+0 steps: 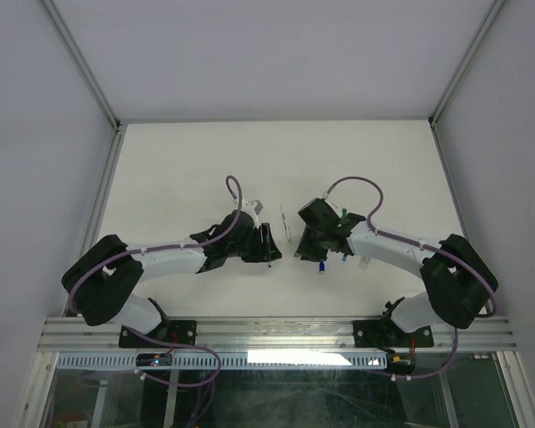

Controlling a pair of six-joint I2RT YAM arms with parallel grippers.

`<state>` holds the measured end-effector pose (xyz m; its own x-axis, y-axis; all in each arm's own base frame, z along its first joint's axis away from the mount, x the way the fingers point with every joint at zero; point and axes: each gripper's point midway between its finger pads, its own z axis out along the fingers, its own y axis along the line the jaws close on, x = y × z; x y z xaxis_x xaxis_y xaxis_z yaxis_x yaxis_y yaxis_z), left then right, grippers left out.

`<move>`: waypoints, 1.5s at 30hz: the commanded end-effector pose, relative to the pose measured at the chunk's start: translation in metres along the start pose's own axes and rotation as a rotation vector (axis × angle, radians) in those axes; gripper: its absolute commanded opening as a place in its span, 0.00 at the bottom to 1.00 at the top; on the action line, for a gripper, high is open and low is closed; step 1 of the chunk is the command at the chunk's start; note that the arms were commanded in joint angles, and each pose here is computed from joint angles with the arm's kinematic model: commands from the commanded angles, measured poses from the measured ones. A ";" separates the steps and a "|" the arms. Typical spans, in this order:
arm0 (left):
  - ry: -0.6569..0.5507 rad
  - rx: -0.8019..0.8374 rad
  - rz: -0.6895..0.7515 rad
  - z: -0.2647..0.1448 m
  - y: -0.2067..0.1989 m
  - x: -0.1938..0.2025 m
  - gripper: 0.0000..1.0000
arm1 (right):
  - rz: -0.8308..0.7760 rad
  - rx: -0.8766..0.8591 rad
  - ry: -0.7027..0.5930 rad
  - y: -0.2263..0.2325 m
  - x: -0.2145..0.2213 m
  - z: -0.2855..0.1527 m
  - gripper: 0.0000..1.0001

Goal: Insert the pens into the pen caps
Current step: Pick up the pen from the center of the board.

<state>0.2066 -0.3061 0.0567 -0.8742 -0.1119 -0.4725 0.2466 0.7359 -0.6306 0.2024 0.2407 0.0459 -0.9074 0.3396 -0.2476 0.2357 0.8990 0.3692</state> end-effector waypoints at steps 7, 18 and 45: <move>-0.051 -0.312 0.218 0.013 0.019 -0.024 0.47 | 0.006 -0.016 -0.047 -0.003 -0.006 -0.012 0.26; -0.015 -0.418 0.310 0.016 0.029 -0.012 0.44 | -0.003 -0.008 -0.049 -0.008 -0.005 -0.012 0.26; 0.140 -0.497 0.396 0.022 0.041 0.042 0.11 | 0.017 -0.023 -0.064 -0.016 -0.003 -0.017 0.27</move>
<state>0.2103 -0.3038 0.0212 -0.7735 0.2346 -0.5887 0.3287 0.9428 -0.0561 0.1882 0.2201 0.0448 -0.9032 0.3393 -0.2630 0.2404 0.9073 0.3451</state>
